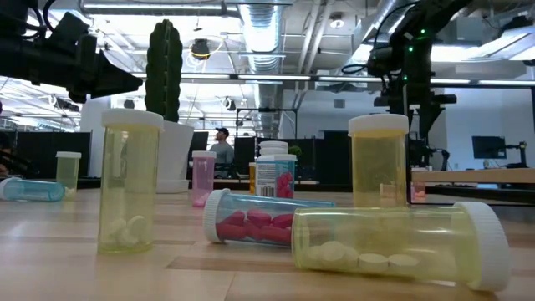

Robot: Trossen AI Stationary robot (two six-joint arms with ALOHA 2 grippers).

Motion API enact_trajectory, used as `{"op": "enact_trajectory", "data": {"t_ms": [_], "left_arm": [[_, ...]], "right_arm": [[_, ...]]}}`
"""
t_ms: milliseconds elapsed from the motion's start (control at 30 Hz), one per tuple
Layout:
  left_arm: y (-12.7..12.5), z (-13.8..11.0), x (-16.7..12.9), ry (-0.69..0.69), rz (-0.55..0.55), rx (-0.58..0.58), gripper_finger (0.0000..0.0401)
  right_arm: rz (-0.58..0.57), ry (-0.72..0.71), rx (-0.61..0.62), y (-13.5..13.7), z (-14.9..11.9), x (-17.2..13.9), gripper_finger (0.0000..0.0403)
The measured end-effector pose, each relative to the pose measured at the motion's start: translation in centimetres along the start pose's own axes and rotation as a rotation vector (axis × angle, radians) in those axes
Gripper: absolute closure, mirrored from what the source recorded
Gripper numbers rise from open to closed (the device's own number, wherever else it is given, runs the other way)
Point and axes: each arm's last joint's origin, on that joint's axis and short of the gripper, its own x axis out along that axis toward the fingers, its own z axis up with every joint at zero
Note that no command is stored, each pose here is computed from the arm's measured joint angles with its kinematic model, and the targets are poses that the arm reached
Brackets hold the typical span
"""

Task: Pick and place medicine bottles onto shelf by color
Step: Put the small orange pill bottle on the shelf

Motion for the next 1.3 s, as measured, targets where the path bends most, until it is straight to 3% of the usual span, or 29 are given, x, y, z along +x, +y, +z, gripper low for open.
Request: {"op": "enact_trajectory", "data": {"t_ms": [133,300,500,633,800,933,1300], "left_arm": [[0.0,0.0,0.0,0.0,0.0,0.0,0.0266],[0.0,0.0,0.0,0.0,0.0,0.0,0.0266],[0.0,0.0,0.0,0.0,0.0,0.0,0.0266],[0.0,0.0,0.0,0.0,0.0,0.0,0.0266],[0.0,0.0,0.0,0.0,0.0,0.0,0.0266],[0.0,0.0,0.0,0.0,0.0,0.0,0.0266],[0.0,0.0,0.0,0.0,0.0,0.0,0.0266]], "right_arm": [[0.017,0.006,-0.018,0.2,-0.2,-0.1,0.0154],[0.029,0.004,-0.183,0.9,-0.5,-0.3,0.0154],[0.025,0.063,-0.26,1.1,-1.3,-0.5,0.0154],[0.049,0.134,-0.221,1.4,-2.0,-0.6,0.0154],[0.063,0.147,-0.09,1.6,-2.2,-0.7,0.0154],[0.111,0.153,-0.073,1.8,-2.2,-0.4,0.0154],[0.035,0.204,0.0,2.0,-2.3,3.1,0.0154]]}}
